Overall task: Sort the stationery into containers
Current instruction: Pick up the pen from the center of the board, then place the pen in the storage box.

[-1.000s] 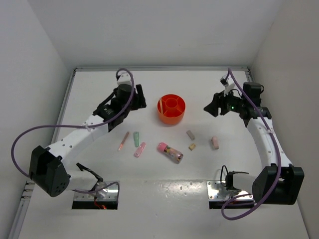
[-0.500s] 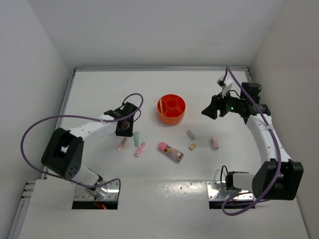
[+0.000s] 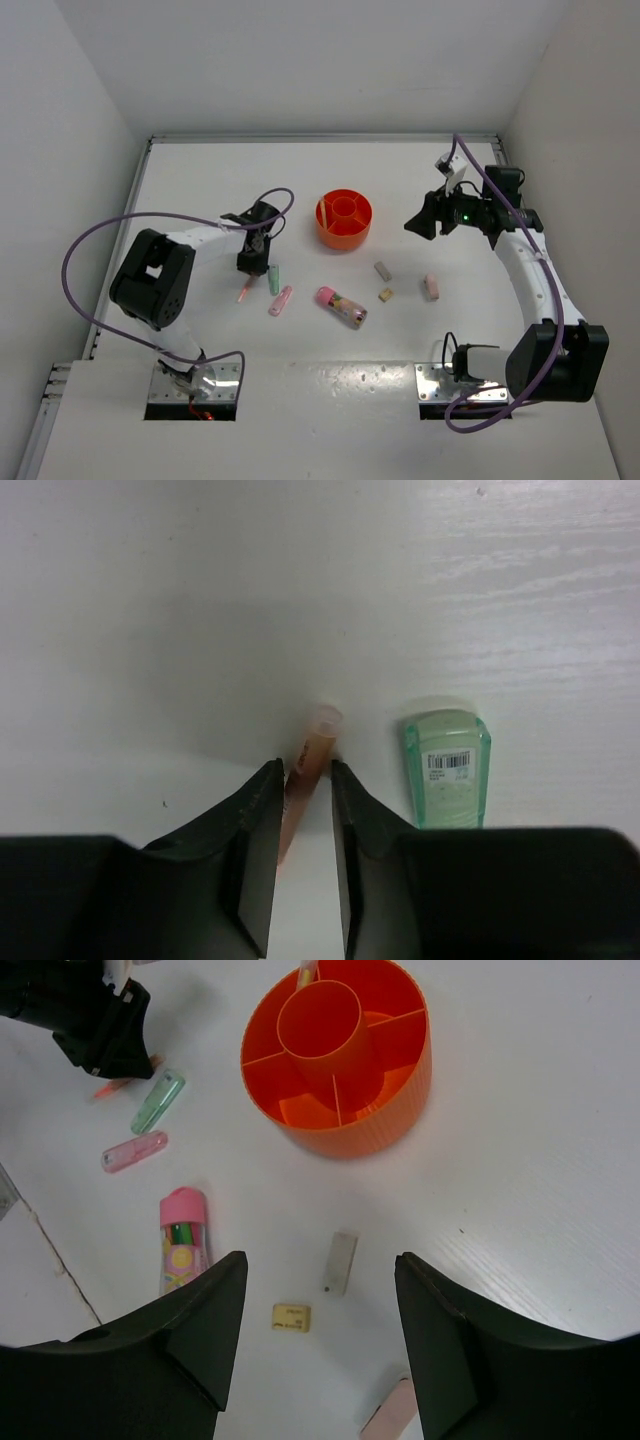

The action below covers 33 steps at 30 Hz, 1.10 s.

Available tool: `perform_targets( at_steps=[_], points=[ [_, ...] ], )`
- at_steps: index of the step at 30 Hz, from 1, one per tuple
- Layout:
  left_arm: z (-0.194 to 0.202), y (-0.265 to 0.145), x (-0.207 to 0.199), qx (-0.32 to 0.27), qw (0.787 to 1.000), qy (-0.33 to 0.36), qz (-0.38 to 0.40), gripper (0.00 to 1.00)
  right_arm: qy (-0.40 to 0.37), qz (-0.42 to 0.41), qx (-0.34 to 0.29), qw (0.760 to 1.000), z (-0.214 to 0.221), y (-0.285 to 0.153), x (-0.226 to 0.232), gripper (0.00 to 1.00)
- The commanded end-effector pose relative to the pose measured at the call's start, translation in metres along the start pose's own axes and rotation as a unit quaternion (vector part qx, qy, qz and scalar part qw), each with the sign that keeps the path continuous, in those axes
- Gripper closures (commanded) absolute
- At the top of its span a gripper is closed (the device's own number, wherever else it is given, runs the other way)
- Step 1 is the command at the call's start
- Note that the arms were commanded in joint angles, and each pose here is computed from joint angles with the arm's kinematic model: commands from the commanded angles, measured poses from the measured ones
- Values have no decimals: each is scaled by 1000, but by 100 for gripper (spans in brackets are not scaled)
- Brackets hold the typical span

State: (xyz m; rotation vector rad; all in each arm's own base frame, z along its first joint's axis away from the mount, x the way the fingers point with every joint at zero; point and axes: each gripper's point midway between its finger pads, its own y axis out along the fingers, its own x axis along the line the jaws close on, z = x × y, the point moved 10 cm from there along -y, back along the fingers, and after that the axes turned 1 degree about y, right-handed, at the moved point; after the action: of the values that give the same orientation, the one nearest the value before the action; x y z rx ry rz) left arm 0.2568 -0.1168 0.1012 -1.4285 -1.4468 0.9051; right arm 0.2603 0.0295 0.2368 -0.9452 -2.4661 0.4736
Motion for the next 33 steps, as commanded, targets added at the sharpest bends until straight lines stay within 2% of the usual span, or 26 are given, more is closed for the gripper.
perform_targets(
  at_steps=[1,4,8,11,12,13,14,15,16,17,18,19,20,21,22,23,24,25,27,29,31,32,33],
  points=[
    [-11,2,-2,-6,1000,0,11,73,-35,-5,-26,999,-18,-5,1,38],
    [-11,2,-2,-6,1000,0,11,84,-35,-5,-26,999,-18,-6,1,38],
    [-19,-10,0,-30,999,-9,17,89,-35,-5,-26,999,-18,-6,1,38],
    [-42,-50,-1,-106,992,-29,56,93,-35,-5,-26,999,-18,-6,1,38],
    [-54,-65,-3,-151,984,-45,79,95,-35,-5,-26,999,-18,-6,1,38],
    [-61,-82,-5,-187,974,-54,112,98,-35,-5,-26,999,-18,-6,1,50],
    [-70,-116,-3,-255,953,-71,147,100,-35,-5,-26,999,-18,-6,1,70],
    [-83,-134,-7,-327,920,-101,192,100,-27,-6,-23,999,-17,-4,0,100],
    [-76,-136,-12,-348,903,-107,227,100,-23,-13,-22,999,-18,-3,0,100],
    [-76,-156,-16,-396,874,-118,255,100,-20,-14,-19,1000,-17,-3,1,100],
    [-85,-169,-21,-451,836,-140,279,100,-20,-18,-20,999,-17,-3,1,100],
    [-84,-164,-22,-467,830,-153,264,100,-21,-17,-25,999,-19,-3,1,100],
    [-85,-167,-27,-480,820,-161,268,100,-15,-17,-25,999,-19,-3,1,93],
    [-92,-170,-31,-509,800,-164,273,100,-16,-17,-25,999,-17,-2,0,84],
    [-97,-169,-32,-519,792,-169,272,100,-18,-16,-27,999,-15,-1,-1,74],
    [-98,-163,-36,-525,792,-172,260,100,-27,-15,-30,999,-17,-3,1,54],
    [-103,-164,-41,-539,781,-171,266,100,-35,-22,-39,998,-17,-3,3,51],
    [-108,-155,-46,-538,784,-166,262,100,-44,-29,-38,998,-12,-2,4,49],
    [-113,-159,-58,-558,766,-178,264,100,-63,-46,-54,995,-8,-3,9,49],
    [-124,-155,-64,-568,762,-188,247,100,-87,-58,-68,992,-6,-4,13,51],
    [-129,-151,-76,-568,767,-179,239,100,-107,-61,-81,989,-2,-4,15,73],
    [-135,-156,-82,-574,764,-173,237,100,-122,-58,-88,987,-2,-7,18,99],
    [-137,-144,-92,-564,775,-168,232,100,-134,-56,-91,985,-3,-8,19,100]
  ],
)
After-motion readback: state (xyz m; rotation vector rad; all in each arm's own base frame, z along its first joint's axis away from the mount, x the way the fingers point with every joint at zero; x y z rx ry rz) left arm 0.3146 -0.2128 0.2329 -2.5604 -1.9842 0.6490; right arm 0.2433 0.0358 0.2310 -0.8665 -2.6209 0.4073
